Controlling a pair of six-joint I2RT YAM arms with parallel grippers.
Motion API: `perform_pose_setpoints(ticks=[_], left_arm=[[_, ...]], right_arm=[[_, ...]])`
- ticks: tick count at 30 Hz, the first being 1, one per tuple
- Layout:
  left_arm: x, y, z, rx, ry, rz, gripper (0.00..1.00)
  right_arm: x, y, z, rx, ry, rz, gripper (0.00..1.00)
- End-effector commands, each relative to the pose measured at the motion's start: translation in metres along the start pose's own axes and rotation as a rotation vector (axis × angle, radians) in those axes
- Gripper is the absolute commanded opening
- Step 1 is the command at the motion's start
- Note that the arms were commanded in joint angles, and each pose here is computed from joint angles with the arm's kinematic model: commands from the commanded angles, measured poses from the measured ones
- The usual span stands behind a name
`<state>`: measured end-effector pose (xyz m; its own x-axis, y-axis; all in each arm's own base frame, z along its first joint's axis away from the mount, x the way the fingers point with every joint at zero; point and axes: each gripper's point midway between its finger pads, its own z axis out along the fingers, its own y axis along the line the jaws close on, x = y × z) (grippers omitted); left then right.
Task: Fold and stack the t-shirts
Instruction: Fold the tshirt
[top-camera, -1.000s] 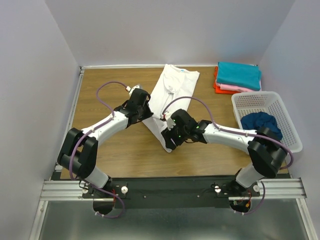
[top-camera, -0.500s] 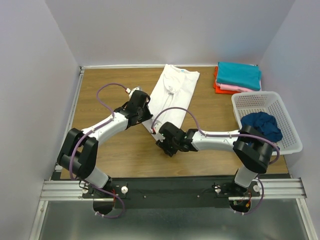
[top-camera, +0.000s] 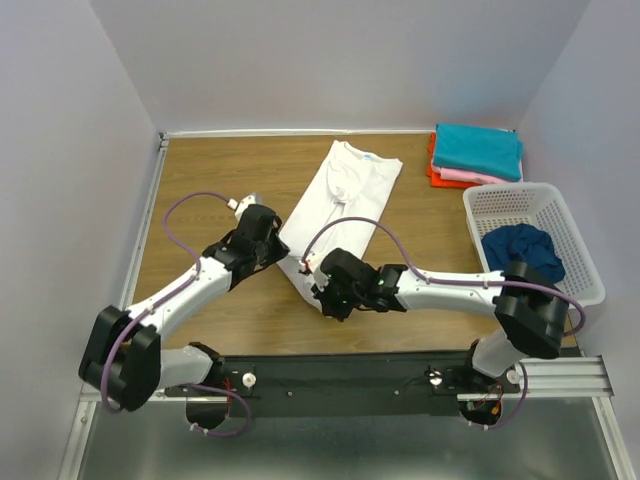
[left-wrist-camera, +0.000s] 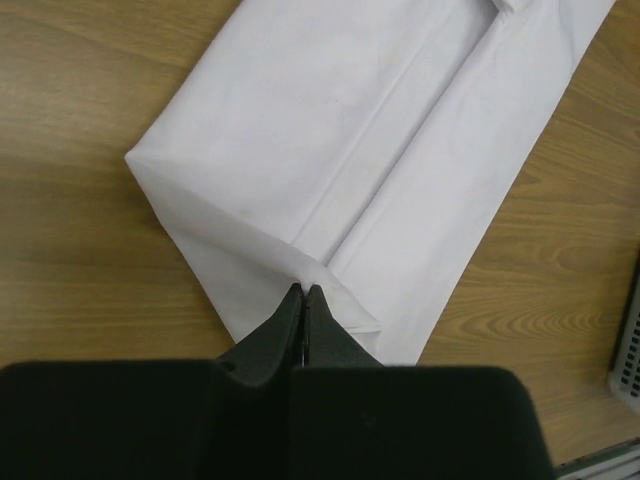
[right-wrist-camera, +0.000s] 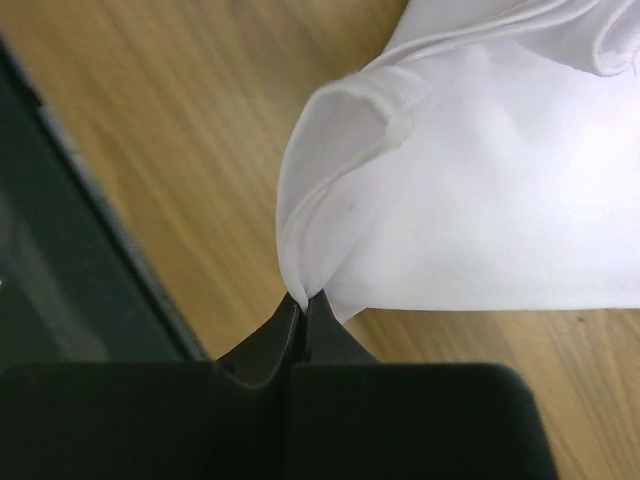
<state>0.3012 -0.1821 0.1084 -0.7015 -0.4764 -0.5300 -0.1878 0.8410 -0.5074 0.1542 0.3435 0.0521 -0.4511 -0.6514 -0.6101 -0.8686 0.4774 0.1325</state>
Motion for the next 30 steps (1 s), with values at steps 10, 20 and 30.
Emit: perform_pose_setpoints(ticks=[10,20,30], left_arm=[[-0.031,0.012,-0.054,0.011,-0.193,-0.101,0.0],[-0.069,-0.03,-0.023,0.013,-0.22,-0.032,0.0],[-0.106,-0.056,0.025,-0.004,-0.21,0.011,0.0]], right_arm=[[-0.027,0.031,-0.048,-0.107,-0.117,0.153,0.01],[-0.037,-0.082,-0.066,0.236,-0.156,0.34,0.01],[-0.052,-0.151,-0.074,0.303,-0.169,0.391,0.01]])
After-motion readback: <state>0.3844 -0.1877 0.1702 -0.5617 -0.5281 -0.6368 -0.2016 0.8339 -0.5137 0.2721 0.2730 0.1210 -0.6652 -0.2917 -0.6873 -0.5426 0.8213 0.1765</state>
